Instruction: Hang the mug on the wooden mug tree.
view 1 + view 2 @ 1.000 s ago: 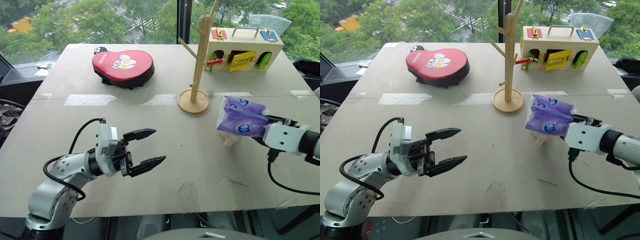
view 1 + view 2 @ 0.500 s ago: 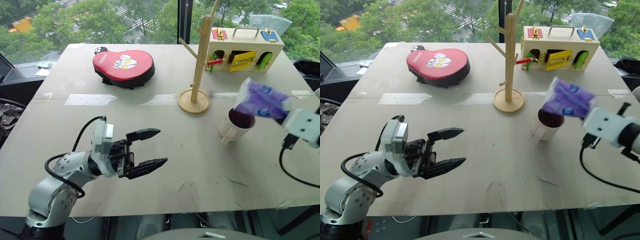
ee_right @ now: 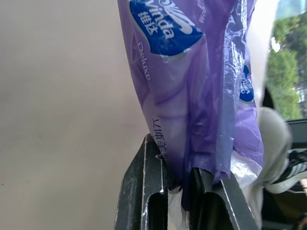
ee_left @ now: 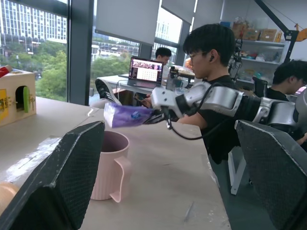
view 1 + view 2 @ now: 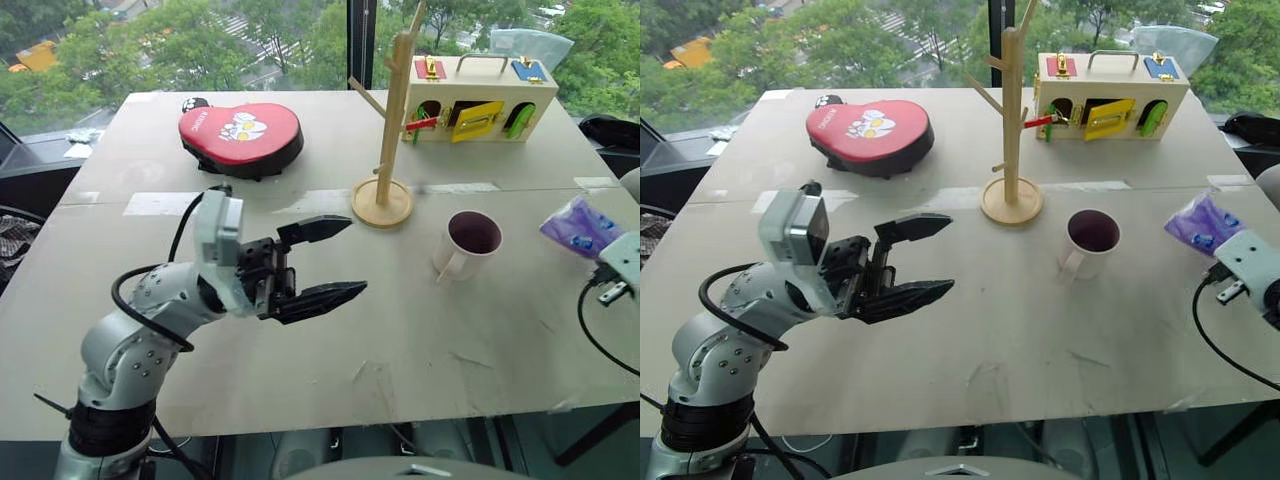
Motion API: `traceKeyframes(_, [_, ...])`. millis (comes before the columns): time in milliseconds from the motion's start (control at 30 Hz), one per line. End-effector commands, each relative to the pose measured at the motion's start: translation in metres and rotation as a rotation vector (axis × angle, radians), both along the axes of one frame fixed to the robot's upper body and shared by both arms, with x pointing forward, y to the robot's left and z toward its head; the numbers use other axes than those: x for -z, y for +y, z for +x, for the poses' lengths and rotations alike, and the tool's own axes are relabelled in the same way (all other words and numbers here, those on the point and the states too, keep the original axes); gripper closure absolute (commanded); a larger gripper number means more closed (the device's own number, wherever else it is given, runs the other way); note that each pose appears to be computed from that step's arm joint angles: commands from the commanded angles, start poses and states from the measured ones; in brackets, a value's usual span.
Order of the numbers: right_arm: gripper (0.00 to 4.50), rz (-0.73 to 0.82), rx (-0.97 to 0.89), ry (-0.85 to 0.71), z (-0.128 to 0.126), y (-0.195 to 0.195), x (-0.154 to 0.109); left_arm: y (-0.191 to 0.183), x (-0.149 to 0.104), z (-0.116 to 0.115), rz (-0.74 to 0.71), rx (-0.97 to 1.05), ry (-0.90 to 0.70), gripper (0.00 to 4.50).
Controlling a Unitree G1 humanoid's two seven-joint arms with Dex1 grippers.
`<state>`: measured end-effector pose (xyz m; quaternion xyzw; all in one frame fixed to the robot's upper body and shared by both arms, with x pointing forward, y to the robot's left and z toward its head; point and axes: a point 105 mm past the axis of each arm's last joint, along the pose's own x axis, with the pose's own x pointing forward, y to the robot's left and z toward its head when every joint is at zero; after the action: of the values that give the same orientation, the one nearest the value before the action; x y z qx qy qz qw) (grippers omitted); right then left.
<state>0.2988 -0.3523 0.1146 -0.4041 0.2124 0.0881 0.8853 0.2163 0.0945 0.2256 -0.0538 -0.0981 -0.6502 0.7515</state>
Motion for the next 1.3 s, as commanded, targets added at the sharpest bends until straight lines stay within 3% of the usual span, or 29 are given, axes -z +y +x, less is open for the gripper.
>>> traceKeyframes(33, [3.48,-0.026,-0.06,0.003,0.021,0.002,0.003,-0.007,-0.006,-0.006,0.002,0.04,-0.035,0.0])
traceKeyframes(133, [1.96,-0.066,-0.1,-0.031,0.022,-0.001,-0.014,-0.006,-0.007,-0.003,0.008,0.024,-0.036,0.0])
traceKeyframes(233, [0.94,0.028,-0.176,-0.047,-0.001,0.014,-0.044,-0.003,0.002,0.001,0.043,-0.012,-0.027,0.0])
traceKeyframes(367, [0.94,0.232,-0.232,-0.009,-0.036,0.052,-0.062,0.001,0.016,0.006,0.069,-0.065,0.001,0.0])
traceKeyframes(467, [0.94,0.412,-0.272,0.008,-0.053,0.109,-0.054,0.007,0.029,0.007,0.093,-0.098,0.014,0.0])
traceKeyframes(667, [0.94,0.645,0.012,0.008,-0.051,0.164,-0.008,0.017,0.04,0.007,0.121,-0.115,0.011,0.0])
traceKeyframes(867, [0.94,0.86,0.068,0.105,-0.058,0.2,0.0,0.023,0.042,0.009,0.139,-0.112,0.007,0.0])
traceKeyframes(1300, [0.94,0.911,0.234,0.015,-0.041,0.214,-0.01,0.03,0.046,0.003,0.152,-0.108,0.022,0.0])
